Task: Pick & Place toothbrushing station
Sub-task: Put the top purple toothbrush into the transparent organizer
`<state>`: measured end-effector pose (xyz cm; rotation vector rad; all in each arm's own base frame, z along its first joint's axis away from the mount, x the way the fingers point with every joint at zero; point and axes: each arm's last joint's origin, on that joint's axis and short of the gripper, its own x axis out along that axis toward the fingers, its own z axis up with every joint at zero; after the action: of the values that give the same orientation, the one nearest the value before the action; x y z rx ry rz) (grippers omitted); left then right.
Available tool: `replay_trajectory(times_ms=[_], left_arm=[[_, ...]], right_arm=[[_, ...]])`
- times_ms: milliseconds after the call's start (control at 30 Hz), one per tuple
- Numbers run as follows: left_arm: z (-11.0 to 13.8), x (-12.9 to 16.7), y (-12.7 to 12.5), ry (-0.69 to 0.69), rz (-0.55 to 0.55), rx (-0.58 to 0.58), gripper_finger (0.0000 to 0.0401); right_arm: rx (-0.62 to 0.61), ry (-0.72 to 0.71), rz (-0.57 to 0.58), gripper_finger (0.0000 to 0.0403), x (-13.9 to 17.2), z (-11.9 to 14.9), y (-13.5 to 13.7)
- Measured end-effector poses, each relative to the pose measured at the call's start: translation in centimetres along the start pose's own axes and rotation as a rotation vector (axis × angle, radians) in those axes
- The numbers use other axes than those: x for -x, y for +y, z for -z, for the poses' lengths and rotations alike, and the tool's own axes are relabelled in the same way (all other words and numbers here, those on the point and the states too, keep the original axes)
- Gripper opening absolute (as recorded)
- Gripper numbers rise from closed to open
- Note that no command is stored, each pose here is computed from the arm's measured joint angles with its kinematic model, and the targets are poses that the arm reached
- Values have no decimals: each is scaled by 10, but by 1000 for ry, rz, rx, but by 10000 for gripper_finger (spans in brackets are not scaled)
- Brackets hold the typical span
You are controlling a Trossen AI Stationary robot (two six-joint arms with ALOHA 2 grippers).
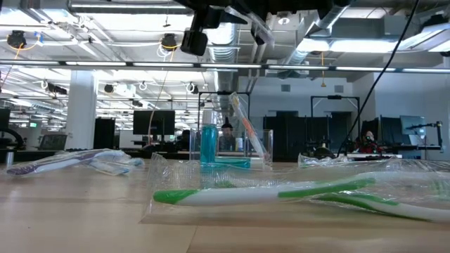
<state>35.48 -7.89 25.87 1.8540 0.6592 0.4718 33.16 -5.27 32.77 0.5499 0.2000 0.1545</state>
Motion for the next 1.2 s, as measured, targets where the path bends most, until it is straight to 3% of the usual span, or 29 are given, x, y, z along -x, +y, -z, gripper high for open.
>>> replay_trajectory(times_ms=[200, 533, 833, 1200], left_arm=[[2, -4, 11, 8, -20, 26, 75], [8, -14, 4, 38, 19, 21, 74], [9, -14, 5, 46, 21, 19, 14], [10, -12, 4, 101, 40, 28, 10]], right_arm=[[-2, 1, -1, 0, 0, 0, 0], [4, 5, -9, 0, -2, 2, 3], [11, 4, -4, 0, -2, 2, 3], [23, 5, -16, 0, -2, 2, 4]])
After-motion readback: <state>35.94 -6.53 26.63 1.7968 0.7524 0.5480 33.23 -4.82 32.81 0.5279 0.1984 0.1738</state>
